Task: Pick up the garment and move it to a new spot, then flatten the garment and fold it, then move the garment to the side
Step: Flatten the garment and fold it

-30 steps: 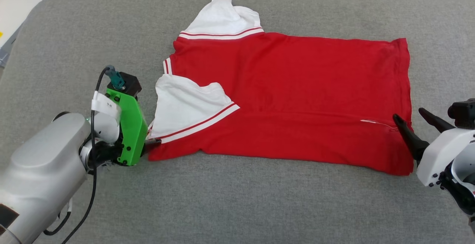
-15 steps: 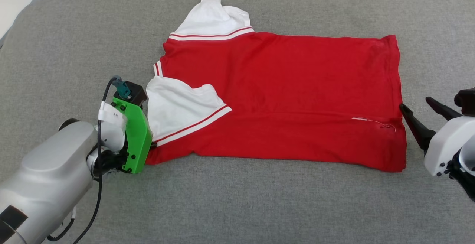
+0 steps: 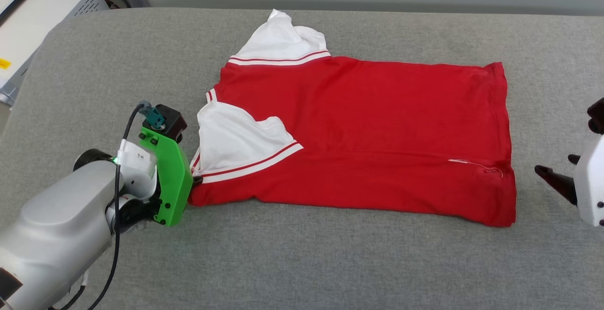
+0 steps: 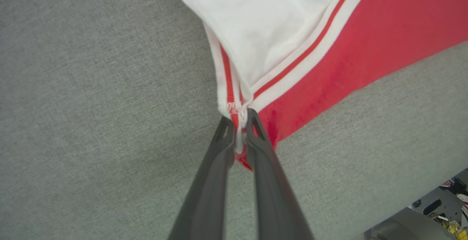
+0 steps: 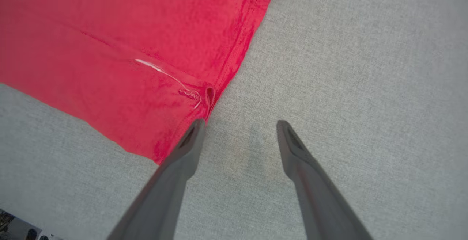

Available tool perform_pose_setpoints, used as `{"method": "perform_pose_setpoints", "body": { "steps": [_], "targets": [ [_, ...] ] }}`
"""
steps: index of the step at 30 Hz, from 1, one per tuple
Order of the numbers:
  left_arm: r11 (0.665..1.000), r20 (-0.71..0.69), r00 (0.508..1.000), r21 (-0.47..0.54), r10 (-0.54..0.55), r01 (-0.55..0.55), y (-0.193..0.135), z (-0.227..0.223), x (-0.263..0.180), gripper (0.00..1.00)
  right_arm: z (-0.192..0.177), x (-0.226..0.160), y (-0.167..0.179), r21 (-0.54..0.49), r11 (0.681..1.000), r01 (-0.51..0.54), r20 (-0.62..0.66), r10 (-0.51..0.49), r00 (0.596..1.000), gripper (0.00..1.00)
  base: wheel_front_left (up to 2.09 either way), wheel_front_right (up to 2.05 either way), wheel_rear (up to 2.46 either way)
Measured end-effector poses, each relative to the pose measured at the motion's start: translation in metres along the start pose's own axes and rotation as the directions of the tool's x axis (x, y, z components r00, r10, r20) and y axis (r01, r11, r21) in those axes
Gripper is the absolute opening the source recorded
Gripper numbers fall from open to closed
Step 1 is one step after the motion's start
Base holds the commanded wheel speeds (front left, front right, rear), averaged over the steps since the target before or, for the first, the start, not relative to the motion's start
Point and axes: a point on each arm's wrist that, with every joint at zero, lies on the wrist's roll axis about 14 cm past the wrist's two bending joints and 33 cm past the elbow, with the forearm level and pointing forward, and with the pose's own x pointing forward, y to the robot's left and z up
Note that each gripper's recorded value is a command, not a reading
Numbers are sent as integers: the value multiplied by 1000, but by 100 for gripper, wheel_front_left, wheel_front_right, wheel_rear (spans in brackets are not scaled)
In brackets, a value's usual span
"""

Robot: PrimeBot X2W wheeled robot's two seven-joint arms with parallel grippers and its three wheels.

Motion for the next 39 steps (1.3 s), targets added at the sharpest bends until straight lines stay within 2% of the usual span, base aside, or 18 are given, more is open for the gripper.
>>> {"method": "perform_pose_setpoints", "body": {
  "steps": [4,8,15,18,21,22,29,39],
  "targets": [
    [1000,3,1000,4,-6,6,-1,-1,0,0,-19,6,7,17,999,-31,-122,33,992,100,0,0,0],
    [1000,11,1000,6,-8,8,0,2,2,0,-33,21,19,47,997,-63,-181,70,981,100,0,0,0],
    [1000,4,1000,-8,-9,9,6,-3,8,0,-58,53,43,144,983,-112,-217,141,966,100,0,0,0],
    [1000,-5,1000,-13,-10,10,8,-6,12,0,-74,62,45,156,982,-107,-259,146,955,100,0,0,0],
    [1000,-8,1000,-16,-8,8,10,-6,13,0,-77,68,47,159,981,-111,-248,148,957,100,0,0,0],
    [1000,-5,1000,-16,-8,8,10,-6,14,0,-76,69,47,158,981,-111,-237,147,960,1,0,0,0],
    [1000,28,1000,-10,-7,8,6,2,8,0,-59,60,41,135,986,-101,-126,118,985,0,0,0,0],
    [999,98,994,39,-41,37,-13,9,-18,0,-39,16,25,96,993,-75,-7,76,997,0,0,0,0]
  ]
}}
